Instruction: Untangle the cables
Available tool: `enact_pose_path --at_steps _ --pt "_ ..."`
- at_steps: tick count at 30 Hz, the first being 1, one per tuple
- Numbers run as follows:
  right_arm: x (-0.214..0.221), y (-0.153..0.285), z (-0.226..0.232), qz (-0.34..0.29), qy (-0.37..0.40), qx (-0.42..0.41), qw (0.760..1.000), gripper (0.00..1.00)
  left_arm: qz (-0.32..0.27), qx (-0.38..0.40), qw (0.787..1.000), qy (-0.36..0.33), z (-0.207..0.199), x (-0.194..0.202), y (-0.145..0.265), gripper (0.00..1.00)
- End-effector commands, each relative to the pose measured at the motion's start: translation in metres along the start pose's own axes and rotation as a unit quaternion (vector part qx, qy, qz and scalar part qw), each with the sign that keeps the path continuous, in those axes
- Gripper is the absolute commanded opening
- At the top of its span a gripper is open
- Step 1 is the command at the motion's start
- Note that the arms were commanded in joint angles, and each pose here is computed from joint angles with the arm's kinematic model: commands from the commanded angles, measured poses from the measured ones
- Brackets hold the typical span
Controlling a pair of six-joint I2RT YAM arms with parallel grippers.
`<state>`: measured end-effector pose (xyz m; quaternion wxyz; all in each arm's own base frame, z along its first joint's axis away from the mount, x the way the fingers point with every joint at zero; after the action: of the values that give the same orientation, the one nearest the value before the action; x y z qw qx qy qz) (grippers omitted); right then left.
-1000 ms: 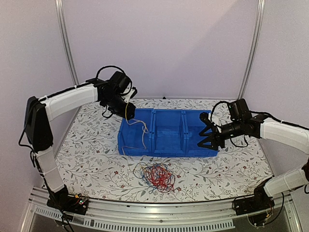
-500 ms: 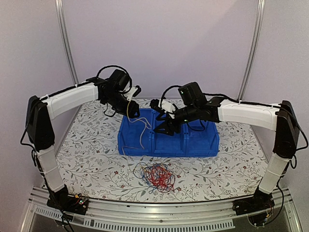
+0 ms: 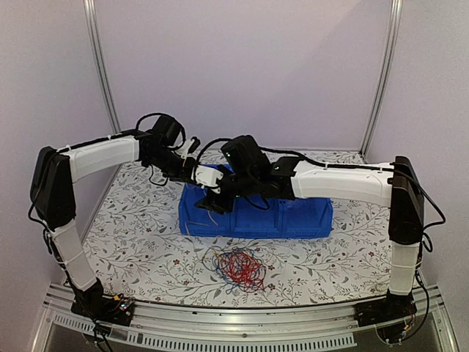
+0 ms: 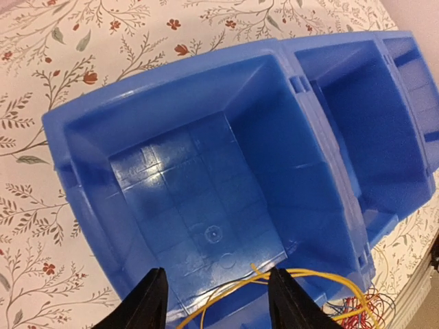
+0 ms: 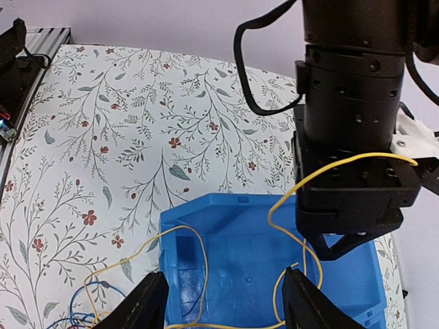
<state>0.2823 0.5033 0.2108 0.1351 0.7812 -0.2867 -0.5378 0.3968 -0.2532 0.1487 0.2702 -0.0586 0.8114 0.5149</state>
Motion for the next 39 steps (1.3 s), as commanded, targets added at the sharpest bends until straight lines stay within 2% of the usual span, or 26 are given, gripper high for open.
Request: enact_pose_path --at_steps 1,8,18,34,39 --pt "-0.010 -0.013 -0.017 0.009 0.026 0.059 0.998 0.61 -0.062 0.043 0.997 0.011 -0.014 -0.026 0.030 0.50" --pt "-0.010 -0.032 -0.020 0.006 0.007 0.065 0.998 0.58 -0.059 0.067 0.996 0.019 -0.021 -0.024 0.030 0.49" --pt "-0.019 -0.038 -0.036 -0.007 -0.014 0.104 0.994 0.60 -0.062 0.067 0.996 0.018 -0.021 -0.024 0.033 0.49" --pt "-0.064 -0.036 -0.036 -0.055 -0.032 0.108 0.992 0.62 -0.061 0.077 0.995 0.023 -0.023 -0.023 0.033 0.49" --pt "-0.074 -0.030 -0.038 -0.066 -0.037 0.105 0.992 0.60 -0.059 0.077 0.995 0.023 -0.023 -0.022 0.032 0.49"
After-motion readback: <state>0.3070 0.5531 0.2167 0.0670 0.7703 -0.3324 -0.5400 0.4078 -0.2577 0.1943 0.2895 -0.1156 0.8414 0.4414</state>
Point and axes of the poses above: each gripper's point midway between its finger pads, its own y axis back along the fingers, its own z axis along the line the jaws close on, x = y × z, the point moved 1 cm from there along y, back along the fingers, and after that the axes turned 4 degrees about y, right-handed, at the moved point
